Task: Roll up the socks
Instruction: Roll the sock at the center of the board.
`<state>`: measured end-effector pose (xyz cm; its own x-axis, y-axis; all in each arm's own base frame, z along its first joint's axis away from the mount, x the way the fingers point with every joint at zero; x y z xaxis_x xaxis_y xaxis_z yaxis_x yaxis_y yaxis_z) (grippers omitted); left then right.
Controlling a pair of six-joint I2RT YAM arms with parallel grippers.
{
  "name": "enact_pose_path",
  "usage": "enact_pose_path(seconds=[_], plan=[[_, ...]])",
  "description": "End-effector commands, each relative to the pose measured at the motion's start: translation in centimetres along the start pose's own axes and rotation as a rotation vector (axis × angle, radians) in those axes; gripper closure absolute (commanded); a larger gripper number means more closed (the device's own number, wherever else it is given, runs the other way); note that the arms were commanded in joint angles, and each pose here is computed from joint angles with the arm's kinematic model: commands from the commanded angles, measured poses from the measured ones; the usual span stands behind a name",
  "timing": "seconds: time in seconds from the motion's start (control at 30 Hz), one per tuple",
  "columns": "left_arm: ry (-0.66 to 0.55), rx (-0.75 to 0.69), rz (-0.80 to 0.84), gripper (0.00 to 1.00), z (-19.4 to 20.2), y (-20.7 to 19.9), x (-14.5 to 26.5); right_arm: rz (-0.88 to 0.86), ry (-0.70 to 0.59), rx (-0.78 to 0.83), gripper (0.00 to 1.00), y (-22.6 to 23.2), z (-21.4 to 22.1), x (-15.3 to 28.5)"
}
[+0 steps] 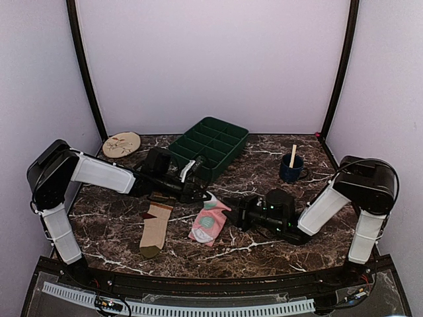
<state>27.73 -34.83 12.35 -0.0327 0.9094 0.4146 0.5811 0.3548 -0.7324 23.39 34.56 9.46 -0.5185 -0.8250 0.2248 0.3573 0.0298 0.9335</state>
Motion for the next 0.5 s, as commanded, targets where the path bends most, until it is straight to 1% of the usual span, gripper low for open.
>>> enact_pose_path(seconds=[0.0,0.13,0.3,0.47], plan=[[-0.028,-0.058,0.035,1.0,-0.53,-1.76,0.92,-0.014,-0.006,-0.072,0.61,0.48,-0.4,-0.49],[-0.03,-0.061,0.033,1.0,-0.48,-1.8,0.95,-0.012,-0.004,-0.074,0.68,0.44,-0.48,-0.63],[-0.032,-0.062,0.028,1.0,-0.52,-1.66,0.9,-0.011,0.002,-0.073,0.86,0.48,-0.52,-0.76],[-0.03,-0.054,0.019,1.0,-0.49,-1.37,0.8,-0.001,0.012,-0.068,1.0,0.25,-0.42,-0.92]])
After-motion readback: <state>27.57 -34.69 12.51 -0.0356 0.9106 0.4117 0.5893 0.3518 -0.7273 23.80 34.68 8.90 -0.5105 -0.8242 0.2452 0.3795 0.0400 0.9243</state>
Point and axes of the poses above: each gripper's point midway between its finger pads, its own x axis back along the fingers, its own y axis along the line the jaws close on, z = x × y, the point moved 3 cm from there along x, back along the fingers, and after that the axes turned 12 degrees about x, right-handed, at the moved point
